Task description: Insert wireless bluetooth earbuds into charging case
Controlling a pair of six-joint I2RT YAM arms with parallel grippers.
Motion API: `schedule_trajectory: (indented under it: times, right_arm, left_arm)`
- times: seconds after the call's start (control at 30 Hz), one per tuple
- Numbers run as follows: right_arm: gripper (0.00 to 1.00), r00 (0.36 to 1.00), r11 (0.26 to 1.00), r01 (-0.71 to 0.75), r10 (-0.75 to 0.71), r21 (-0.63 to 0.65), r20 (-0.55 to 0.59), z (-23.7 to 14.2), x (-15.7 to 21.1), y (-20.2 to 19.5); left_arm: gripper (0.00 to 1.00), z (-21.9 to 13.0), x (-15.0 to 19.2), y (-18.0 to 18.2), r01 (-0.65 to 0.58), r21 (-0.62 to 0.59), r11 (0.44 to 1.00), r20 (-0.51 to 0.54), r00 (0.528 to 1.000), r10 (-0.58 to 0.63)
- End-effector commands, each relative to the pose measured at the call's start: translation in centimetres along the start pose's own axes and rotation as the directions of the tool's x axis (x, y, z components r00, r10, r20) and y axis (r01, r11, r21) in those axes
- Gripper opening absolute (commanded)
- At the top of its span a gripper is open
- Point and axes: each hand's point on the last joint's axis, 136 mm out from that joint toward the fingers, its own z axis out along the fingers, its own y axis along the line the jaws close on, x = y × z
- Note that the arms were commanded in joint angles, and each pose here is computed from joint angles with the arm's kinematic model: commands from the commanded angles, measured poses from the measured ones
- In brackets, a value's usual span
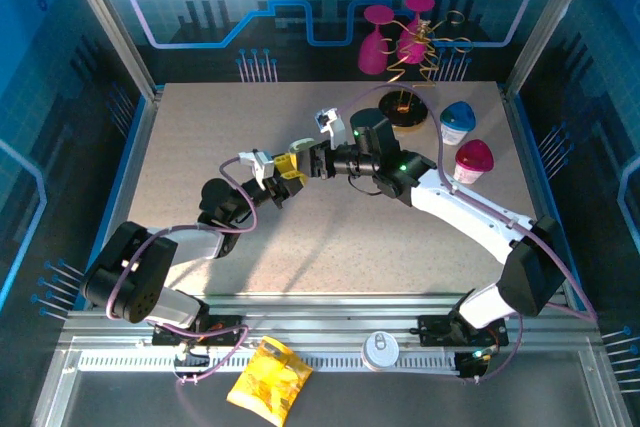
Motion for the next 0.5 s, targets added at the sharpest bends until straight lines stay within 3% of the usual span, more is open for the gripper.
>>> schedule_trajectory:
  times: [0.0, 0.47]
  right_arm:
    - [0.34, 1.000, 1.000, 0.015, -0.015, 0.024, -0.011, 0.1, 0.0, 0.1]
    - [0.32, 0.999, 0.998, 0.038, -0.039, 0.042, 0.012, -1.2, -0.5, 0.5]
  left_arm:
    - [0.32, -0.2, -1.3, -0.2, -0.047, 0.000, 0.999, 0.045, 0.998, 0.047]
    - [0.32, -0.2, -1.2, 0.0, -0.048, -0.011, 0.999, 0.044, 0.998, 0.048]
